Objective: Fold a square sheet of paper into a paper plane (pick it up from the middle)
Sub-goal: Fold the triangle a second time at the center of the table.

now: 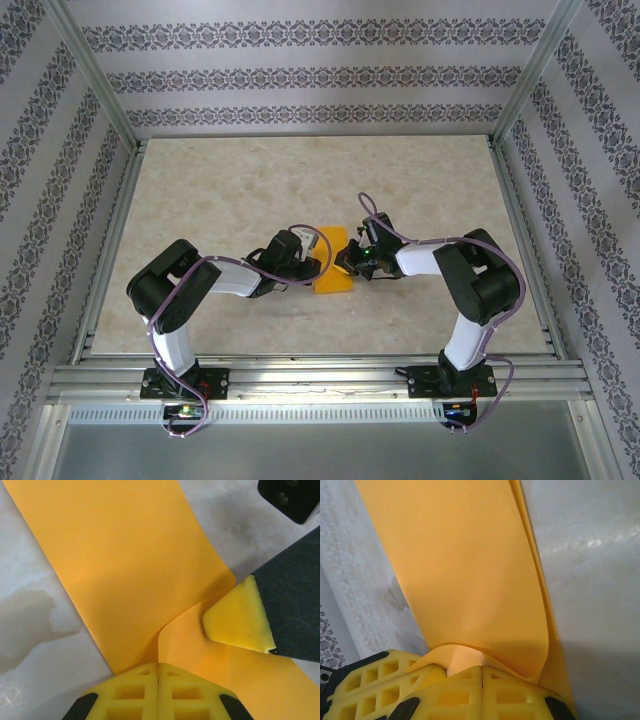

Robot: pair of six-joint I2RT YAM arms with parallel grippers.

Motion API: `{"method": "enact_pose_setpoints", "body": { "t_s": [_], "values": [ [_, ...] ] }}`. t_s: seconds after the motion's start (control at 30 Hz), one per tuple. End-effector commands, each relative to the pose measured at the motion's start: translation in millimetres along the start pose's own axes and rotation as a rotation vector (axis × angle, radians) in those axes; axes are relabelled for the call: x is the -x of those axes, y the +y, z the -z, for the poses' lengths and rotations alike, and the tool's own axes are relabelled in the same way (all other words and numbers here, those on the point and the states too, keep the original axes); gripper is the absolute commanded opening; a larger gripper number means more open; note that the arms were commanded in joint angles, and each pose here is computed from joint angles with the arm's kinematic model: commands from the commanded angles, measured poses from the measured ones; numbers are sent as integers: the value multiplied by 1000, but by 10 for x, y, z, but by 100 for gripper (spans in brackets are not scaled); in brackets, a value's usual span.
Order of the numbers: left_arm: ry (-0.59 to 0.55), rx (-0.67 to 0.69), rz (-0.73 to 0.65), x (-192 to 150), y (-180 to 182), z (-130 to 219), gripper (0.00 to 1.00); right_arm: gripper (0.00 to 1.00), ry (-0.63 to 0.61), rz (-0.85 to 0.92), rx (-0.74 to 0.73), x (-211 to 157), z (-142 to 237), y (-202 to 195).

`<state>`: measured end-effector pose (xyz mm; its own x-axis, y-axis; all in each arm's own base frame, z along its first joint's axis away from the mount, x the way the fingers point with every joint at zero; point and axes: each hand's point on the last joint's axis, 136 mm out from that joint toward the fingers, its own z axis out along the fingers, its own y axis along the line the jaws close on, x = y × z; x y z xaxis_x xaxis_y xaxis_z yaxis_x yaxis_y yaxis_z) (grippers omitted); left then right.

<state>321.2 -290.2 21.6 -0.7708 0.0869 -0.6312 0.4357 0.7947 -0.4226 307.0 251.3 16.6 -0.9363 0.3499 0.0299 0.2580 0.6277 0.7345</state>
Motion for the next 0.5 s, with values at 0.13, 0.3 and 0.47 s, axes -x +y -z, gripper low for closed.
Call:
{"method": "enact_pose_setpoints", "body": {
  "t_s": [0.13, 0.3, 0.47],
  "values": [
    [89, 38, 3, -208, 139, -39, 0, 0, -6, 21, 44, 132, 150, 234],
    [91, 36, 0, -203, 132, -36, 0, 0, -21, -11, -2, 228, 103, -24],
    [94, 35, 1, -212, 132, -40, 0, 0, -5, -57, -102, 153, 32, -378]
  ]
}}
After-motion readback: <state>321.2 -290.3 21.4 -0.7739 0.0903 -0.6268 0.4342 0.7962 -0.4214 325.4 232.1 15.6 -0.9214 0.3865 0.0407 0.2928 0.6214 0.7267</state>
